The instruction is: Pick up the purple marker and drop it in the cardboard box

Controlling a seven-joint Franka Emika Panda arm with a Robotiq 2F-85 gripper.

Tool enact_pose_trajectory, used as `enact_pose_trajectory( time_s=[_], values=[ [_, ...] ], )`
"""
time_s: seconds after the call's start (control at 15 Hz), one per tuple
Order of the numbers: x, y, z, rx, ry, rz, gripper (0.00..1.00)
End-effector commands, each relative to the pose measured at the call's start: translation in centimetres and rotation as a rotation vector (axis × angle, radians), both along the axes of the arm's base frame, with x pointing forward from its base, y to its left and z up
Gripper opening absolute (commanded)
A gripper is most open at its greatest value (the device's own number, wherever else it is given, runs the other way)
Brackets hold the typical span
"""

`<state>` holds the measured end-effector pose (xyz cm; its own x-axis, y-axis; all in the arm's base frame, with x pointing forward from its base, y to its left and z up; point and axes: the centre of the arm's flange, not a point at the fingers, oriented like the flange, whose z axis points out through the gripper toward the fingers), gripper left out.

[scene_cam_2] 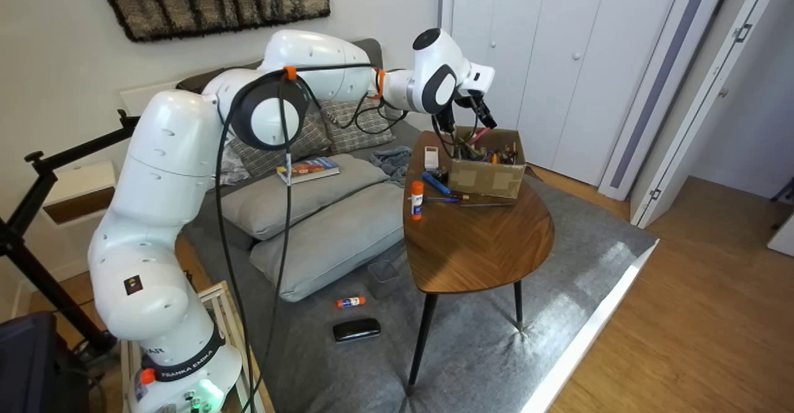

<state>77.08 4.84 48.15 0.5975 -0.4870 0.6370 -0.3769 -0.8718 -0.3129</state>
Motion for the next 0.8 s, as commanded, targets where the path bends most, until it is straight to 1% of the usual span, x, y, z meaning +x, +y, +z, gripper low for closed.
enact_pose_trajectory(
  time_s=[0.0, 0.07, 0.13, 0.33, 0.53, 0.73],
  values=[
    [-2.4, 0.6, 3.4, 0.000, 0.162, 0.012, 0.94],
    [-3.2, 0.6, 4.3, -0.009, 0.216, 0.008, 0.98],
    [-3.9, 0.7, 5.1, -0.019, 0.258, 0.000, 1.00],
    [-6.2, 0.2, 7.7, -0.021, 0.385, -0.032, 1.00],
    [-8.3, -1.0, 8.5, -0.019, 0.487, -0.073, 1.00],
    [-10.4, -1.5, 8.6, -0.031, 0.571, -0.108, 1.00]
  ],
)
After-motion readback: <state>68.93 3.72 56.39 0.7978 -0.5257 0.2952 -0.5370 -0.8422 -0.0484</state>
